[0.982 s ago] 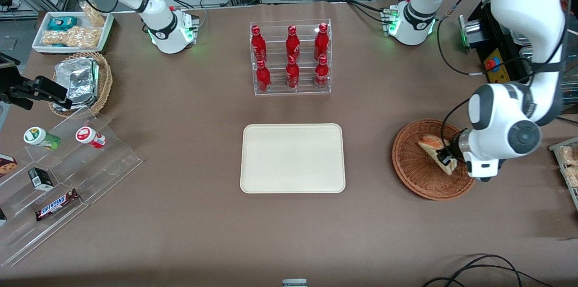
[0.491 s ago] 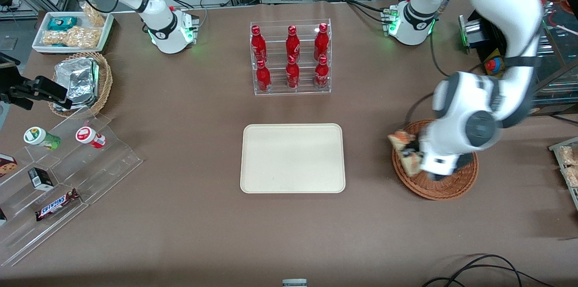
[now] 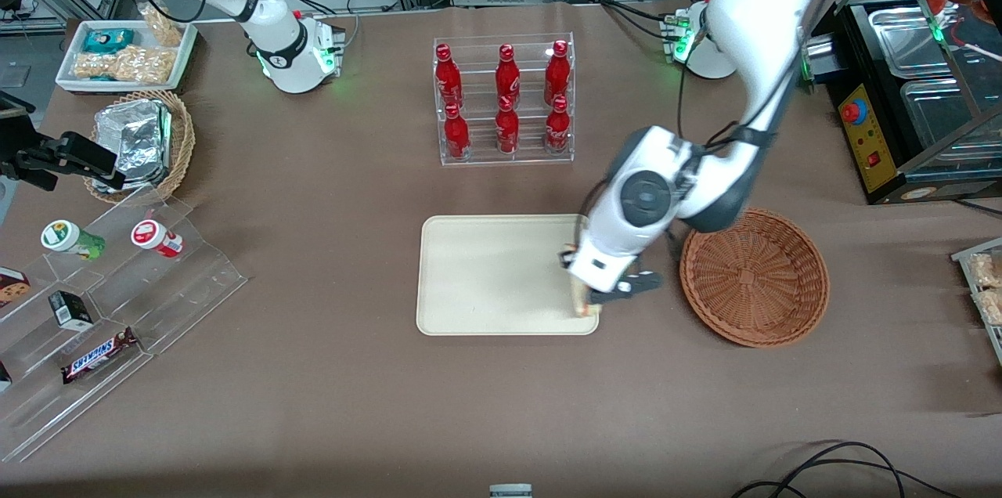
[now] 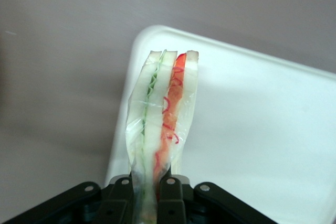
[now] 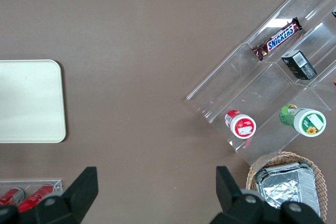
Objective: Place sandwich from basket to tray
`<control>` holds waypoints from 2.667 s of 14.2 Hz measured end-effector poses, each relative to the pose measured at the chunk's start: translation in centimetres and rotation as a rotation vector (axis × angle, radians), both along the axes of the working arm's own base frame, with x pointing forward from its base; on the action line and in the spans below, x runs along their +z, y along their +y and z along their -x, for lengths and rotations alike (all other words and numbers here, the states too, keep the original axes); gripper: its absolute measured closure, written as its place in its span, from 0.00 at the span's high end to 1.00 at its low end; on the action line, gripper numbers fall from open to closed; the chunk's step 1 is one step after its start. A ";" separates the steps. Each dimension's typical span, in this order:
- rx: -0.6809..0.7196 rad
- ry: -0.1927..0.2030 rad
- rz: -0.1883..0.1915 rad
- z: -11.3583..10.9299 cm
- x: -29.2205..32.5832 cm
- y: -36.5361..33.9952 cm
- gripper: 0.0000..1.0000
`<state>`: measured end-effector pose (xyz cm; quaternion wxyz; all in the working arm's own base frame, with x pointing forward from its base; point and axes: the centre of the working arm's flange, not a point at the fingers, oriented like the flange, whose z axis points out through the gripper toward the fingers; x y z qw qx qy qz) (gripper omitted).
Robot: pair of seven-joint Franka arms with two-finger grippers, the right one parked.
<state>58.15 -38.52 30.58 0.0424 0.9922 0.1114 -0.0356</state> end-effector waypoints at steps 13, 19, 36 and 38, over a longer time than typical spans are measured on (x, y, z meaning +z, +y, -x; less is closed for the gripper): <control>-0.125 -0.055 0.040 5.0 -6.4 -11.0 0.14; -0.103 -0.065 0.044 4.4 -5.9 -11.0 0.45; 0.133 -0.002 -0.184 -2.4 11.9 12.8 1.00; 0.110 0.007 -0.186 -1.9 12.8 16.8 1.00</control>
